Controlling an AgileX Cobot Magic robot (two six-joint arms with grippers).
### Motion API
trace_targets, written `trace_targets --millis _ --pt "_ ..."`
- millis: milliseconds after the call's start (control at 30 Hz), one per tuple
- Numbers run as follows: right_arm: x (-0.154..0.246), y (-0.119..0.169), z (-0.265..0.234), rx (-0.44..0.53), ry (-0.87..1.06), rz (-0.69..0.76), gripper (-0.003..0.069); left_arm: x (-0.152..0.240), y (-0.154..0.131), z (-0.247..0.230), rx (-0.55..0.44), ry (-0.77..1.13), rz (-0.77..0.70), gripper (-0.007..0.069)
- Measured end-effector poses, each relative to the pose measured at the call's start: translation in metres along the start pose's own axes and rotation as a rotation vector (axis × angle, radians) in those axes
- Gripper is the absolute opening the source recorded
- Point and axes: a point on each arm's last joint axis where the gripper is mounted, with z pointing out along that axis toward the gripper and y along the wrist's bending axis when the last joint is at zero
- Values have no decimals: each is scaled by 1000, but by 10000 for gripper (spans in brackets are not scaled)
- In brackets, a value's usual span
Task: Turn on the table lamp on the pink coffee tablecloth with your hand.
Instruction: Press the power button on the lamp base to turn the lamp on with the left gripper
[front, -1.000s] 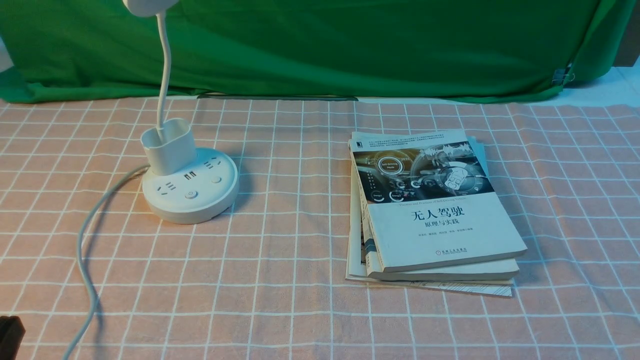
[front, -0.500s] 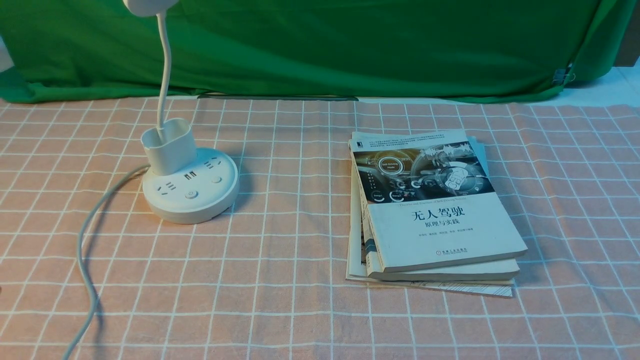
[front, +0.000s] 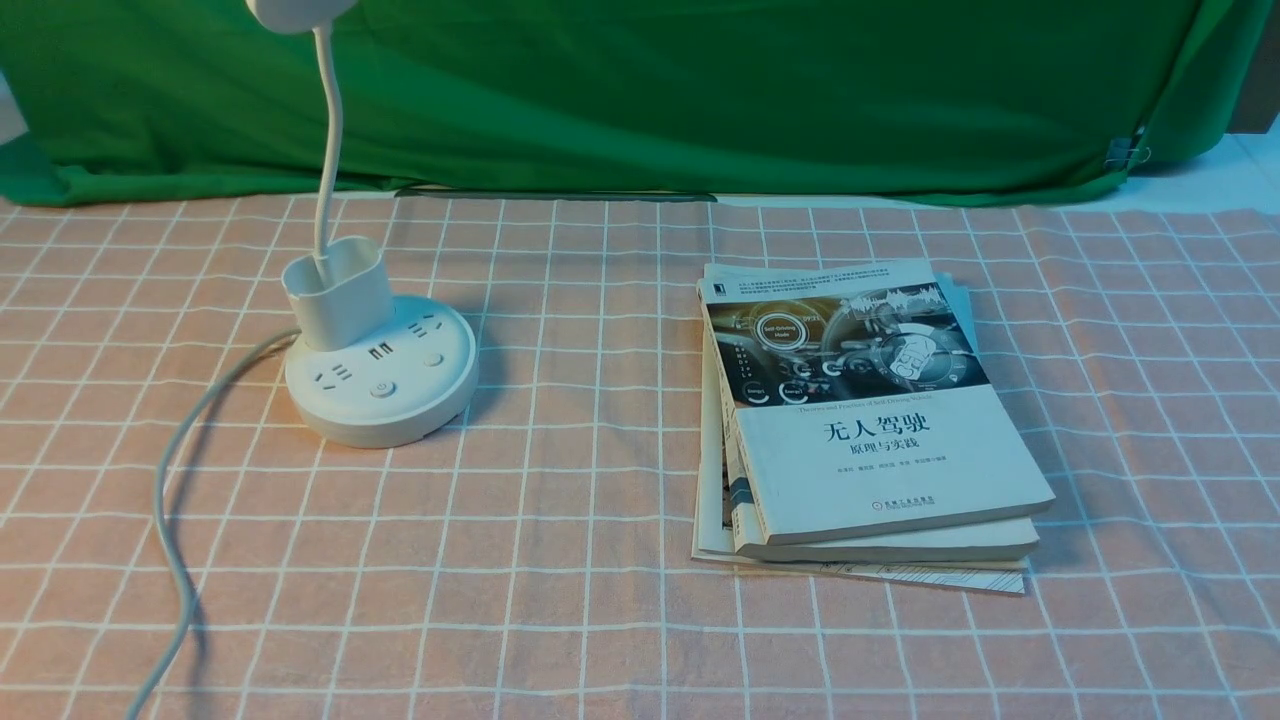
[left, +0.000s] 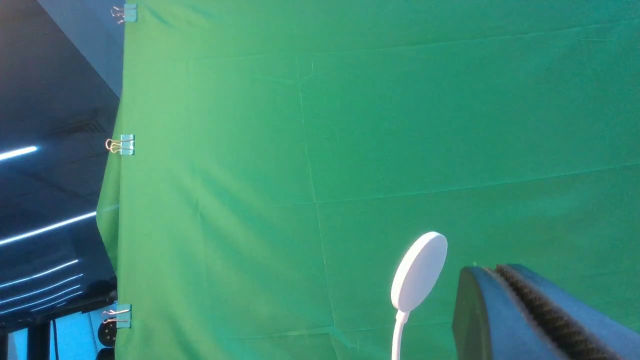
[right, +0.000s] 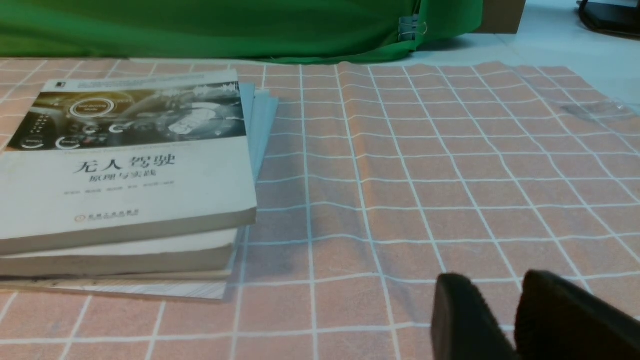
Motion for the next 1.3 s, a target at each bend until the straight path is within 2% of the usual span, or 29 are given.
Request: trace_targets --millis 133,233,267,367,500,567,633,700,733,767,933,1100,1233,1267,1300 --pt "0 0 0 0 0 0 238 -4 0 0 0 -41 -20 22" --pt "0 0 0 0 0 0 238 -13 0 -1 7 -140 -93 22" --pt "0 0 0 0 0 0 238 -22 0 -3 19 -243 -152 22" --pt "0 0 0 0 0 0 238 -37 0 -4 33 -352 -188 22" --pt "0 0 0 0 0 0 238 -72 4 17 25 -247 -240 22" --pt "0 0 0 0 0 0 238 -91 7 42 -9 -31 -253 22" --pt "0 0 0 0 0 0 238 -90 9 65 -46 230 -257 22" --pt "0 0 0 0 0 0 238 -77 10 82 -76 453 -257 22" --pt "0 0 0 0 0 0 238 -73 10 85 -80 488 -257 22" --pt "0 0 0 0 0 0 238 -56 10 96 -100 656 -255 22" --pt "0 0 0 0 0 0 238 -5 8 121 -127 929 -270 22" --pt "0 0 0 0 0 0 238 36 3 146 -150 1009 -370 22" --pt "0 0 0 0 0 0 238 82 -14 175 -65 1204 -379 22" --pt "0 0 0 0 0 0 238 82 -16 179 -48 1208 -368 22" --pt "0 0 0 0 0 0 238 99 -25 189 7 1299 -351 22"
